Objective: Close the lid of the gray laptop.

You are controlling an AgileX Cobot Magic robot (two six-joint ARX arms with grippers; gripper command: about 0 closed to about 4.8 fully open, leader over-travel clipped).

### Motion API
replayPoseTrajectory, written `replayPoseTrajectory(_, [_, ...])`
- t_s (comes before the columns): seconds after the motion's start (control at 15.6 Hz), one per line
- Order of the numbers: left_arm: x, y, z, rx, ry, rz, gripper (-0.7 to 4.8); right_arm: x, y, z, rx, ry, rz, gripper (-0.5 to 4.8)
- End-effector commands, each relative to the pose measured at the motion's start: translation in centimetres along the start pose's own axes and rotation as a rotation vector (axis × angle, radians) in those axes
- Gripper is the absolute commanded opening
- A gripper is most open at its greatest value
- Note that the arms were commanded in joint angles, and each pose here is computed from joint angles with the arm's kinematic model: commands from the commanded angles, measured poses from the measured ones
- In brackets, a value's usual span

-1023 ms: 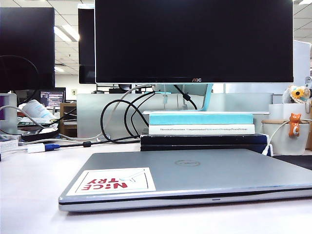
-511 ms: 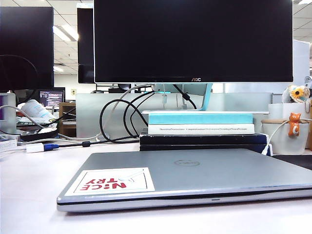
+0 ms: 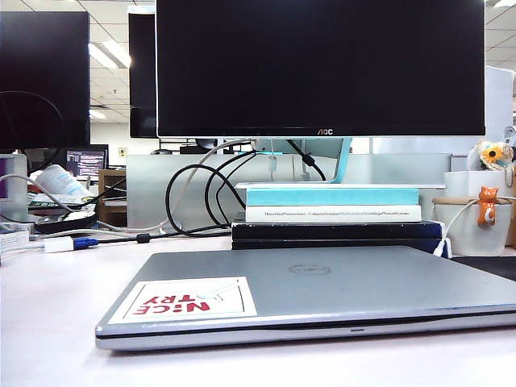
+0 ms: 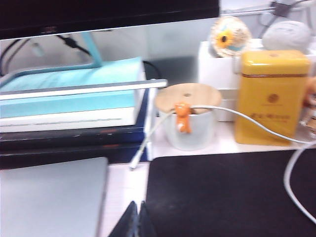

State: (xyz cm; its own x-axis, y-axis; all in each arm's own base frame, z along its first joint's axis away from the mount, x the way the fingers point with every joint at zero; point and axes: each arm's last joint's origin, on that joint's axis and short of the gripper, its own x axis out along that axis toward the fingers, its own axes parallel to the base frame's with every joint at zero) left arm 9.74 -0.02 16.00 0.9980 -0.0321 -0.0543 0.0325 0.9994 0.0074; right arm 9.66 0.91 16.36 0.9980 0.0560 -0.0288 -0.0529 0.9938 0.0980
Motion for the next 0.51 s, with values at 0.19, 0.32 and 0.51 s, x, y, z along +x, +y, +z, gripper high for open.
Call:
replayPoseTrajectory(0.19, [-0.02,0.00,0.16,0.002,-0.016,0.001,-0.06,-0.03,-0.43,-0.99,-0.006,0.080,-0.123,-0.01])
replayPoseTrajectory(0.32, [-0.02,0.00,0.16,0.002,-0.016,0.000,-0.06,-0.02,-0.43,-0.95,-0.005,0.077,-0.124,-0.01])
replayPoseTrajectory(0.51, [-0.02,0.00,0.16,0.002,-0.016,0.000,-0.06,-0.02,-0.42,-0.84,-0.004,0.067,-0.123,-0.01])
